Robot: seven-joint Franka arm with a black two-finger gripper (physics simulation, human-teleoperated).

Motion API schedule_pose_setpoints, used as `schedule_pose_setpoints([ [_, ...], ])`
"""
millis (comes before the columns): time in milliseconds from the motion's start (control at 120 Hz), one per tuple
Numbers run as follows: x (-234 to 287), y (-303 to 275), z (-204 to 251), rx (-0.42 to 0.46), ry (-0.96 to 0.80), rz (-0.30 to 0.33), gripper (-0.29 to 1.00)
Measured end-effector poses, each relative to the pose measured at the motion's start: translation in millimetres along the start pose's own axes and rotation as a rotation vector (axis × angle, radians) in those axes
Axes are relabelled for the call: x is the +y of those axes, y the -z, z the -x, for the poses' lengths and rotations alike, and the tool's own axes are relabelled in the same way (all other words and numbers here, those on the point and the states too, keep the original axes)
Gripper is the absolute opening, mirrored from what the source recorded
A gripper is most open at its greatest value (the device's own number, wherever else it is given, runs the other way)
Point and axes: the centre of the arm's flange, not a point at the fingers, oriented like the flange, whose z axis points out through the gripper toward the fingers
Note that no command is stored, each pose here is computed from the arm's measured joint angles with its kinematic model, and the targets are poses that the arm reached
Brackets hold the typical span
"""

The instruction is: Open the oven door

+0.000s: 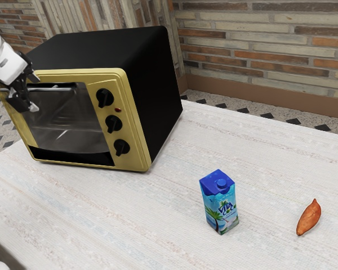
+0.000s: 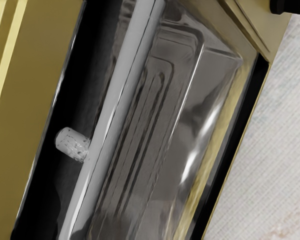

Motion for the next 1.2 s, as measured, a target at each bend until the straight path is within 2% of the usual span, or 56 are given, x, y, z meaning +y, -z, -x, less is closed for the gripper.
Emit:
schedule_pose_setpoints([
  [467, 4, -23, -8, 0.005, -0.133, 0.015, 0.71],
  [550, 17, -36, -4, 0.017, -0.141, 0.048, 0.80],
  [575, 21, -41, -3, 0.022, -0.142, 0.059, 0.90],
  [617, 32, -42, 1, 0.041, -0.145, 0.072, 0.93],
  [642, 48, -35, 4, 0.070, -0.150, 0.077, 0.88],
  [675, 79, -19, 15, 0.092, -0.168, 0.073, 0.65],
  [683, 89, -13, 17, 0.096, -0.175, 0.069, 0.56],
  [692, 101, -5, 19, 0.105, -0.182, 0.066, 0.40],
  [700, 114, 3, 20, 0.120, -0.186, 0.062, 0.18],
  [708, 129, 11, 17, 0.136, -0.198, 0.057, 0.20],
  [717, 143, 19, 8, 0.150, -0.229, 0.050, 0.43],
  [733, 175, 32, -8, 0.160, -0.304, 0.035, 0.40],
  [750, 214, 48, -25, 0.167, -0.389, 0.013, 0.43],
  [783, 294, 83, -53, 0.143, -0.556, -0.066, 0.48],
  [825, 346, 110, -60, 0.111, -0.658, -0.150, 0.53],
  [875, 336, 182, -50, 0.111, -0.643, -0.289, 0.58],
  [900, 296, 235, -46, 0.140, -0.588, -0.346, 0.60],
  [925, 242, 275, -57, 0.171, -0.530, -0.355, 0.62],
  [950, 189, 296, -82, 0.179, -0.484, -0.336, 0.63],
  [967, 152, 295, -110, 0.176, -0.449, -0.300, 0.63],
  [992, 109, 276, -148, 0.168, -0.397, -0.233, 0.64],
  [1025, 77, 232, -188, 0.147, -0.336, -0.125, 0.65],
  [1075, 61, 162, -230, 0.110, -0.265, 0.029, 0.66],
  [1125, 62, 93, -253, 0.068, -0.195, 0.181, 0.67],
  [1200, 68, 53, -261, 0.037, -0.092, 0.305, 0.68],
])
